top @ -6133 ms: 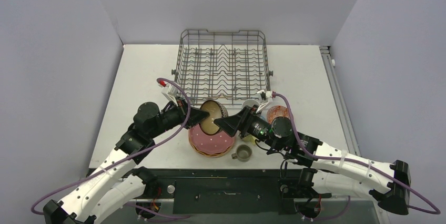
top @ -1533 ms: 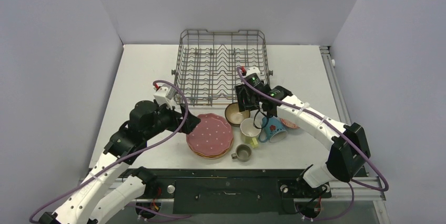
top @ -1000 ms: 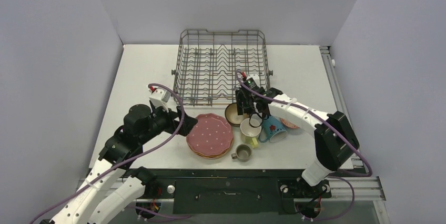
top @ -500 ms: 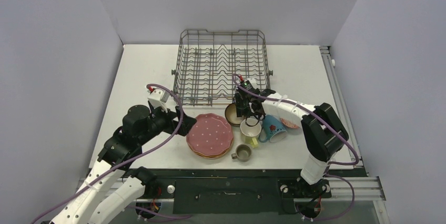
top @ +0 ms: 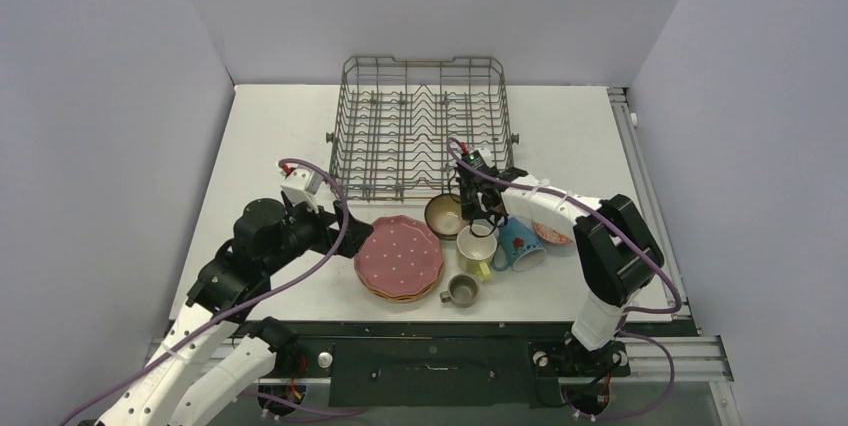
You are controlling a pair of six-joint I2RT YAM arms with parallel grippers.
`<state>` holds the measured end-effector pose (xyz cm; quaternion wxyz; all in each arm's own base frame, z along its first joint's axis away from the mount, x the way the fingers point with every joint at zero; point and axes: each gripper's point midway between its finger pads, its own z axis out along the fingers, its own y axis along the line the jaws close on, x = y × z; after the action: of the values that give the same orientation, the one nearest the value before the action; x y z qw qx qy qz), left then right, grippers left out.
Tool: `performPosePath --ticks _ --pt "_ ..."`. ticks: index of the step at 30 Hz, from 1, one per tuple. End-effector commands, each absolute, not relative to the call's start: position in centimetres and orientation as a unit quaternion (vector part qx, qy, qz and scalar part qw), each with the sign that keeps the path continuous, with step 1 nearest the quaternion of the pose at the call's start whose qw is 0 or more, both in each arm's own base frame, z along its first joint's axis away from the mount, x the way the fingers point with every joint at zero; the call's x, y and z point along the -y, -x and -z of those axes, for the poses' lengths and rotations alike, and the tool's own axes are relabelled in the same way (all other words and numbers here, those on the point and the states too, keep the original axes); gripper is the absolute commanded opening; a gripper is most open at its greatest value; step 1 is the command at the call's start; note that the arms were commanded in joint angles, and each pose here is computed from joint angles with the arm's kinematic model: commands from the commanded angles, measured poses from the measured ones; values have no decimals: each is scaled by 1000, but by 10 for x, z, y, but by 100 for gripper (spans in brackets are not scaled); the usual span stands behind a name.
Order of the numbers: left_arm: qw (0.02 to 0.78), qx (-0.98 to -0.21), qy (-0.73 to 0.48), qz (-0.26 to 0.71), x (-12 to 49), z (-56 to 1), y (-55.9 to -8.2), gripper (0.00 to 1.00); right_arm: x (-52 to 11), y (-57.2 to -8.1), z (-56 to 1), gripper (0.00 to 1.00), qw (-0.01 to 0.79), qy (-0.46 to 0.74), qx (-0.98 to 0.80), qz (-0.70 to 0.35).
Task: Load the mixed dishes into the dish rack
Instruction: Pick up the bowl from the center of the board.
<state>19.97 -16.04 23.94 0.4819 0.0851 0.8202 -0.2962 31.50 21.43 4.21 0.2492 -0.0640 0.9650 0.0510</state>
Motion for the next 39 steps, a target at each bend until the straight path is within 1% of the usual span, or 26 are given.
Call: performPosePath --ticks 1,14,27,31,39 --pt "492 -816 -87 292 159 -244 -204 96 -218 -322 -46 0 261 63 -961 -62" --pt "490 -817 -86 291 158 -242 -205 96 -203 -326 -85 0 314 49 -947 -52" --pt "472 -816 -99 319 173 -244 -205 96 -180 -322 -161 0 394 36 -918 -18" --pt "469 -811 -98 337 180 -252 -207 96 -186 -316 -185 0 416 44 -908 -16" --pt "457 -802 -96 374 196 -266 -210 96 -221 -296 -222 0 445 72 -891 -52"
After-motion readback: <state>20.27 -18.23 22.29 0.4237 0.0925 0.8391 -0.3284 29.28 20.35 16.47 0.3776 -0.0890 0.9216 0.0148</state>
